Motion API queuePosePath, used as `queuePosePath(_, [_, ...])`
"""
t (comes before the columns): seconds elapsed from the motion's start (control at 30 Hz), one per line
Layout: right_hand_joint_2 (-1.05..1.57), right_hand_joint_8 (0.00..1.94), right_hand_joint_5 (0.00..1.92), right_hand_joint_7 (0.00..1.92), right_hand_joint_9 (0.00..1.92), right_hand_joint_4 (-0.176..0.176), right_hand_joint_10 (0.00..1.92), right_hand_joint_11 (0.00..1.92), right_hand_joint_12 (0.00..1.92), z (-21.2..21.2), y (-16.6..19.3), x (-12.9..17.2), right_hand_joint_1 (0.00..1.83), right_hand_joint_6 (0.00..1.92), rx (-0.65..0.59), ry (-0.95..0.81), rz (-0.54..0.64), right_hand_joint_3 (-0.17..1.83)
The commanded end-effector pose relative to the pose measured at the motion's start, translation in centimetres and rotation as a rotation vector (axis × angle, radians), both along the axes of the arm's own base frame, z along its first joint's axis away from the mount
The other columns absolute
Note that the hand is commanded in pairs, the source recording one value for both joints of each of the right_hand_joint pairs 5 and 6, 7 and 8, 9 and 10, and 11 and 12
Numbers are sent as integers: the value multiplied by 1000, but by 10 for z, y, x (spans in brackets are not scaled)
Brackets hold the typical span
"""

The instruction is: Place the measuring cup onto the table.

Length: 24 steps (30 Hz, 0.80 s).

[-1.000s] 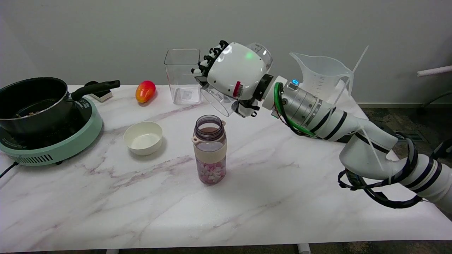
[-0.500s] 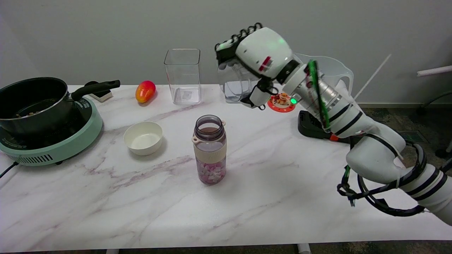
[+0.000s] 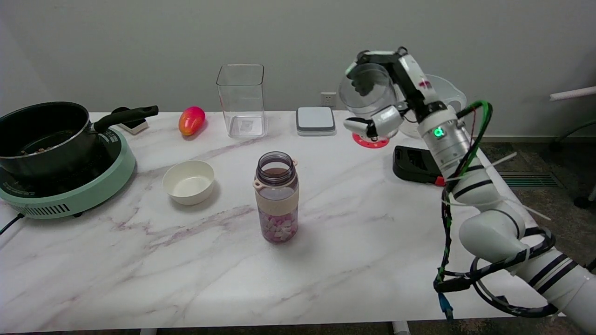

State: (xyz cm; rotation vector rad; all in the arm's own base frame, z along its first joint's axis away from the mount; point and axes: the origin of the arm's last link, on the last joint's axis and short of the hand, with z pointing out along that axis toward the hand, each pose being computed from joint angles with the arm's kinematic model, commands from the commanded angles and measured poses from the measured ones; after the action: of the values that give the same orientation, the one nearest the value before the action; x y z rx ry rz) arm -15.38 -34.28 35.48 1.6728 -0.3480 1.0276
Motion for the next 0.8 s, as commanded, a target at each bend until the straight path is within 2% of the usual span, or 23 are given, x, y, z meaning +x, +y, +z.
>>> queuePosePath(0.03, [465, 1319, 1134, 1319, 1217, 0, 1217, 1037, 1037, 63, 6, -133, 1508, 1134, -34, -692, -129, 1007])
queuePosePath(0.17, [681, 1378, 1220, 1378, 1261, 0, 1261, 1099, 1099, 50, -21, -137, 1476, 1220, -8, -652, -181, 843])
queuePosePath(0.33, [728, 1383, 1219, 1383, 1266, 0, 1266, 1104, 1104, 32, -52, -144, 1478, 1219, 48, -646, -207, 805])
queuePosePath(0.47, [734, 1387, 1223, 1387, 1272, 0, 1272, 1108, 1108, 26, -71, -138, 1485, 1223, 102, -643, -192, 811])
queuePosePath(0.8, [821, 1410, 1265, 1410, 1296, 0, 1296, 1133, 1133, 2, -76, -137, 1477, 1265, 154, -677, -181, 755])
